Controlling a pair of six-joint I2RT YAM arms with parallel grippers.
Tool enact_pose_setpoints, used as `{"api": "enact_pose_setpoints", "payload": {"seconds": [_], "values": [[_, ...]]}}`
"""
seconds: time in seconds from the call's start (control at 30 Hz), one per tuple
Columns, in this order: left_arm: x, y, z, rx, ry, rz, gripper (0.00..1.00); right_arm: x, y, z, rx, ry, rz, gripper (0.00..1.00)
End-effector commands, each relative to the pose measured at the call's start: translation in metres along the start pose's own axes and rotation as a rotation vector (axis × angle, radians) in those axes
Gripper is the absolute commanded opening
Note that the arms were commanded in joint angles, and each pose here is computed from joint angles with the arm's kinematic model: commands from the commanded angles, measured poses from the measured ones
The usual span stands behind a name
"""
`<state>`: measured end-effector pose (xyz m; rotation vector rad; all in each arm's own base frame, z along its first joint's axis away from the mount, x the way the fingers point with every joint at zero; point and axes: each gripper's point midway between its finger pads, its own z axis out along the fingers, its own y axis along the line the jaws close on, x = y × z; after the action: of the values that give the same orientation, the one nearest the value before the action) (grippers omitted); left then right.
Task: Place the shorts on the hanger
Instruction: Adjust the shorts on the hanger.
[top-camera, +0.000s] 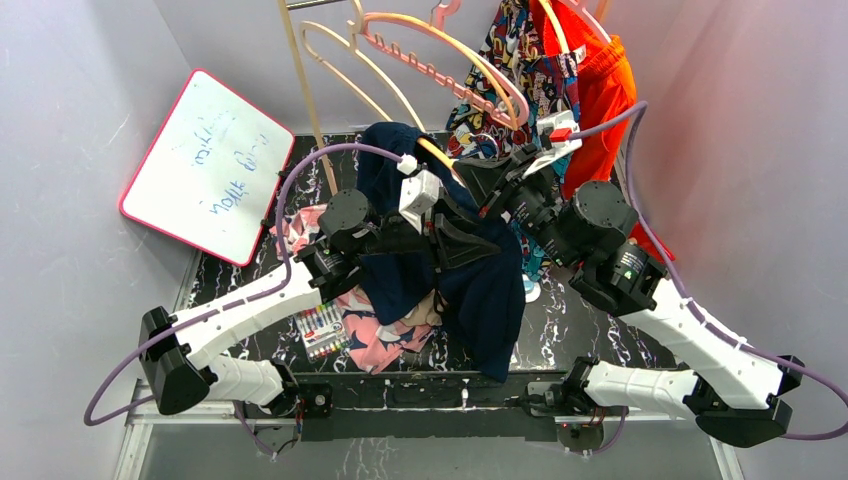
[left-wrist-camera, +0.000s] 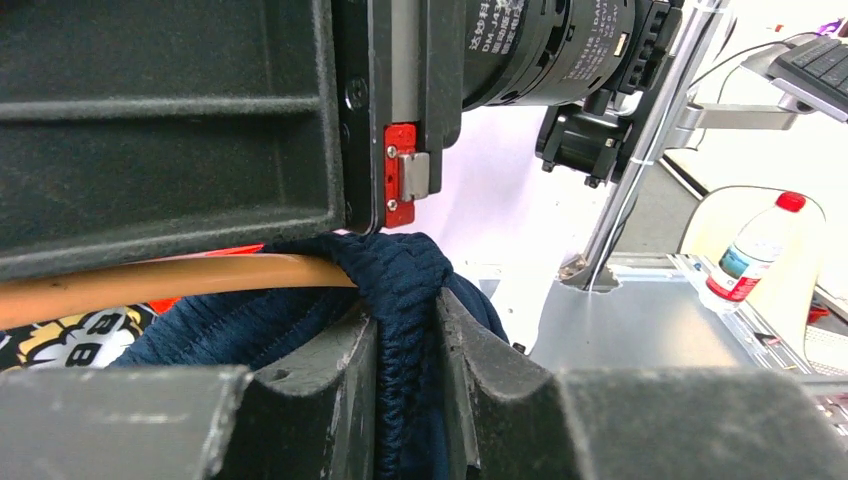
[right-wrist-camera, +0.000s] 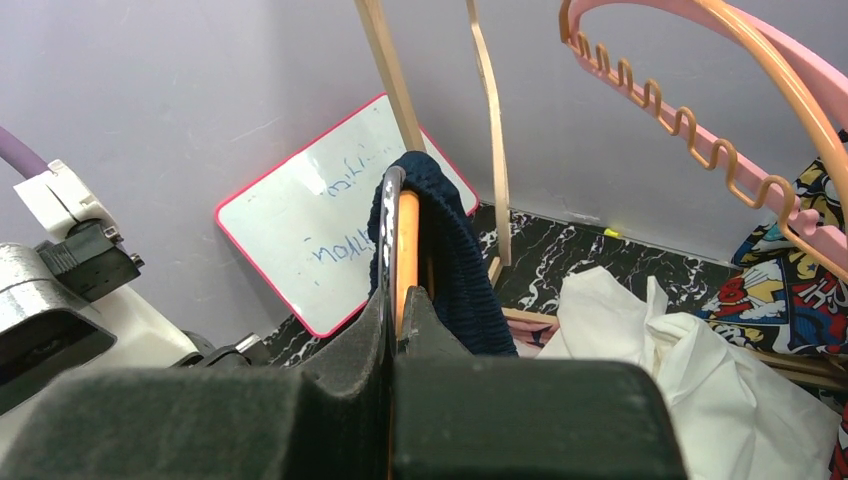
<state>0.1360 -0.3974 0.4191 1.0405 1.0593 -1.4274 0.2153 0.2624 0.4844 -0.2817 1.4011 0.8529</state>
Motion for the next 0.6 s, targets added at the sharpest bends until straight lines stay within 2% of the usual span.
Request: {"api": "enact_pose_setpoints", "payload": {"seconds": [0.0,0.2,0.37,0.57], "values": [[-0.038,-0.031,0.009,0.106,-0.088,0.071,0.21,-0.060,0.009,-0.005,-0.020,-0.197,0.076,0.00],[-0.028,-0.033,0.007,0.095,-0.079,0.063,0.21,-0.063,0.007,-0.009,-0.012,-0.205,0.076,0.00],[-0.014,-0.033,0.005,0.083,-0.052,0.031,0.31,-0.063,0.004,-0.014,-0.007,-0.207,0.077,0.00],[-0.006,-0.034,0.003,0.077,-0.032,0.010,0.60,-0.063,0.004,-0.019,-0.017,-0.213,0.078,0.00]]}}
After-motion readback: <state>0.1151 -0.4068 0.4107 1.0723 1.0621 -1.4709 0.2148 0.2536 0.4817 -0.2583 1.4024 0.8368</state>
